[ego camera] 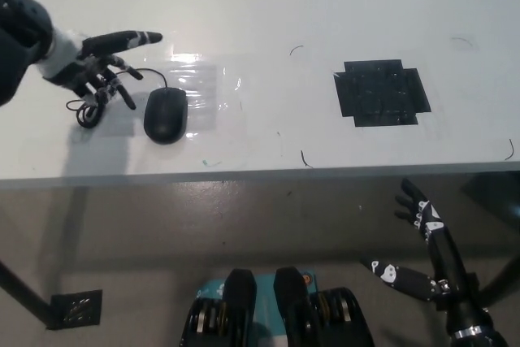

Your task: The robot uses left hand to click on the left button of the black mouse, which is placed on the left area of the table

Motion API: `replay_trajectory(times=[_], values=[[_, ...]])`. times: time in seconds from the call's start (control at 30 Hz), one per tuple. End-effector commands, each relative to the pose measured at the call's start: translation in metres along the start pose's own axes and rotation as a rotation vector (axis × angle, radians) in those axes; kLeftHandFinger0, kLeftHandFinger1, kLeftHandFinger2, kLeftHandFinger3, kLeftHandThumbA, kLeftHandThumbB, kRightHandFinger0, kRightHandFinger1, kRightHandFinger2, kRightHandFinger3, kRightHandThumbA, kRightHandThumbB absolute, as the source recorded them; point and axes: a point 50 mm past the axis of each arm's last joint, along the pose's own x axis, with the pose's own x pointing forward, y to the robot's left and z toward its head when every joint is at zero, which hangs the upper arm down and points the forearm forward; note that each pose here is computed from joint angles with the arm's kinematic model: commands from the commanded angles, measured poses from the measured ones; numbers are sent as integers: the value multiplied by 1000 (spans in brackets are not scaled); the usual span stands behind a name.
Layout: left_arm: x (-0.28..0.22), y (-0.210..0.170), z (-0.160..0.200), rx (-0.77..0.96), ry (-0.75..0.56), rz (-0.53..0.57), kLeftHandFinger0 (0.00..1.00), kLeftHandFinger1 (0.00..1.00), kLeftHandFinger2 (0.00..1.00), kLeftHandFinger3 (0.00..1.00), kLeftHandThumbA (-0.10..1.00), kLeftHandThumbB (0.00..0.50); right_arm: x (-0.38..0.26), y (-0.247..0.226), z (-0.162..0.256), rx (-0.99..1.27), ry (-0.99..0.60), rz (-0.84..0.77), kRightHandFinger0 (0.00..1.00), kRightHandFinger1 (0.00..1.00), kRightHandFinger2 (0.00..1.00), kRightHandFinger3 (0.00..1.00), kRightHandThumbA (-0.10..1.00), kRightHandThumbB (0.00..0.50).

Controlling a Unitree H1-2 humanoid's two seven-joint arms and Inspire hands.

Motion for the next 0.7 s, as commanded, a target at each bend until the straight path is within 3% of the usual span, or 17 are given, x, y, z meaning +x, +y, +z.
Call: replay_trajectory(times=[0.0,0.03,0.07,0.17,0.23,0.5,0.67], values=[[-38,24,52,209,-41,37,8,270,540,1000,1000,464,5,-8,12,-25,-61,7,819,912,1000,1000,1000,144],[-37,22,57,207,-40,36,0,153,460,1000,1000,450,5,-7,12,-24,-61,10,818,911,1000,1000,1000,147],[-37,21,60,207,-36,35,0,110,427,1000,1000,453,5,-7,12,-25,-61,11,817,909,1000,1000,1000,147],[-38,20,69,234,-35,46,0,96,408,1000,1000,451,5,-5,13,-26,-62,16,810,901,1000,1000,1000,137],[-43,22,80,272,-46,80,0,63,328,1000,1000,451,6,-6,14,-28,-61,22,813,897,1000,1000,1000,144],[-55,29,93,309,-26,114,0,95,426,1000,1000,440,10,-10,17,-37,-63,35,814,884,1000,1000,1000,163],[-57,31,89,326,28,115,0,65,387,1000,1000,451,10,-10,18,-39,-64,37,810,867,1000,1000,1000,141]])
